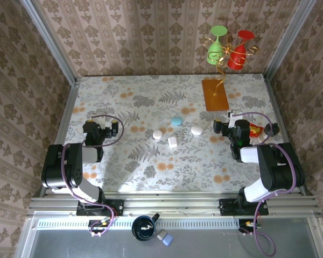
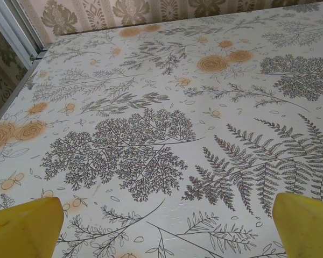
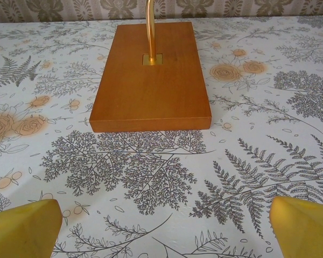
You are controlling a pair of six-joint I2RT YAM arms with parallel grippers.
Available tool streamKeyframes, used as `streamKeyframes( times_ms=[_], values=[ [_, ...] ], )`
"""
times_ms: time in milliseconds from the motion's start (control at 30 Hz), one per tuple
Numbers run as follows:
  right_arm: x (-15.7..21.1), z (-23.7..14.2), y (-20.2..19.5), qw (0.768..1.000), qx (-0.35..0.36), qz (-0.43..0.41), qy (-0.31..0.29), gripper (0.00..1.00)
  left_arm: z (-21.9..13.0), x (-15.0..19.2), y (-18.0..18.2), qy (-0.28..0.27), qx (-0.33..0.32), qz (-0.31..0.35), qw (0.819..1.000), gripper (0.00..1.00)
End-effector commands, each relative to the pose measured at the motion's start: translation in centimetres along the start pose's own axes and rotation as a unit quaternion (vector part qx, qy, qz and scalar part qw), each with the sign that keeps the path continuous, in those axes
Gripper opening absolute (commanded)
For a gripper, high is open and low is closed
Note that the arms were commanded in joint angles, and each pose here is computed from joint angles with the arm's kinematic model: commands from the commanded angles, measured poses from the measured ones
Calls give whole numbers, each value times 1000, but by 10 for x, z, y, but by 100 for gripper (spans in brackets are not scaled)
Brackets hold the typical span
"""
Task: Insert the wireless bluetooth earbuds into the charging case
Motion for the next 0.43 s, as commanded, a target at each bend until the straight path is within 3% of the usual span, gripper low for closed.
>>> streamKeyframes(
  times_ms=[0, 400],
  values=[
    [-8, 3, 0, 1000, -2, 3, -10, 100, -1, -3, 1, -11, -7, -1, 1000, 100],
    [-8, 2, 0, 1000, -2, 2, -13, 100, 0, -3, 1, -9, -8, -2, 1000, 100]
  ],
)
Point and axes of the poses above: each hand's point on the last joint's axis, 136 mm out from that joint toward the fingers, its own z axis out along the fingers, its own y axis along the line the jaws close on, x = y × z, the point moved 5 cm from there along -z, back along the fingers, and after that the axes turned 5 degrees about z, right-handed, at the moved point
